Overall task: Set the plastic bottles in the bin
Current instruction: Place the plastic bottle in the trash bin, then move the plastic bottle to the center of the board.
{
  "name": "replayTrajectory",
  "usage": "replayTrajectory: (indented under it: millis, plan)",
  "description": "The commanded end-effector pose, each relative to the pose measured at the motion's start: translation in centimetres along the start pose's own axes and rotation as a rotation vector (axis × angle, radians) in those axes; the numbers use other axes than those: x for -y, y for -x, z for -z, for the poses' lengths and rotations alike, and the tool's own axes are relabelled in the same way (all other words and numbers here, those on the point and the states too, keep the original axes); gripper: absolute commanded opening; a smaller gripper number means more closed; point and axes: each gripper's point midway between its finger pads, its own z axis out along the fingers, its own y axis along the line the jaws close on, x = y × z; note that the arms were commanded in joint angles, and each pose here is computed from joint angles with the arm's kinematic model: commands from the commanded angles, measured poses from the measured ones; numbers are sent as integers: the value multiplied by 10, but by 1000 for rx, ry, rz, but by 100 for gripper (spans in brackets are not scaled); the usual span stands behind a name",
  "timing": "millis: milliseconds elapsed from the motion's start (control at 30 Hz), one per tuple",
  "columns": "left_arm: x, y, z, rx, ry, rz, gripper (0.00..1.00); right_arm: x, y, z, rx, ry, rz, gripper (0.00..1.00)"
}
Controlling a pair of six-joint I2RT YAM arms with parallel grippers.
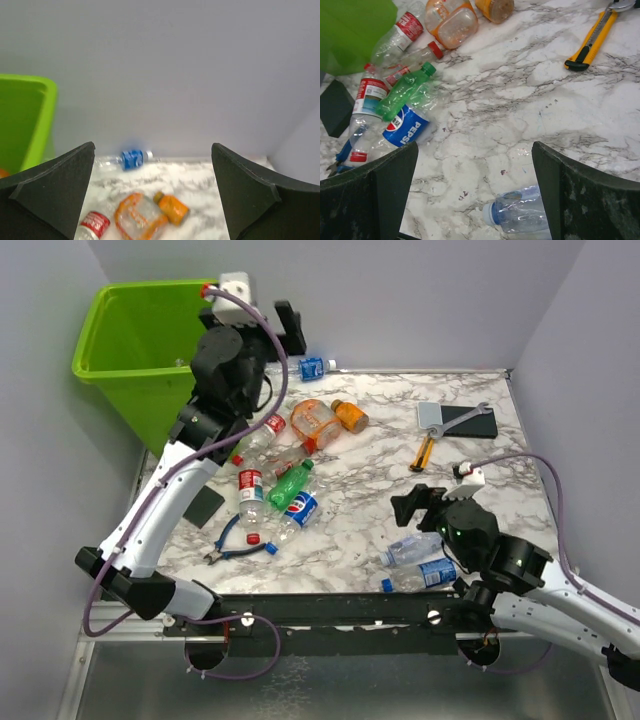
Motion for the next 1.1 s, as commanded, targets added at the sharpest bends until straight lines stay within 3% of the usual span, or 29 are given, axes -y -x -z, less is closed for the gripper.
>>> replayTrajectory:
  millis: [0, 200, 367, 533, 800, 1067]
  plan:
    - [41, -108, 40, -290, -267, -156, 99, 10, 7, -7, -19, -137, 41, 99]
    - [7, -209, 103, -489, -307, -189, 99, 5, 1, -38, -112, -214, 82, 99]
    - [-8, -247, 142, -529, -305, -57, 99, 46, -19, -67, -277, -284, -114, 98]
    - [-12, -269, 171, -552, -343, 32, 99, 73, -44, -41, -399, -406, -190, 97]
    - [-9, -282, 185, -554, -379, 112, 99, 66, -91, 20, -645, -450, -384, 100]
    - [-7, -292, 192, -591, -383, 124, 99, 85, -126, 13, -590, -556, -554, 100]
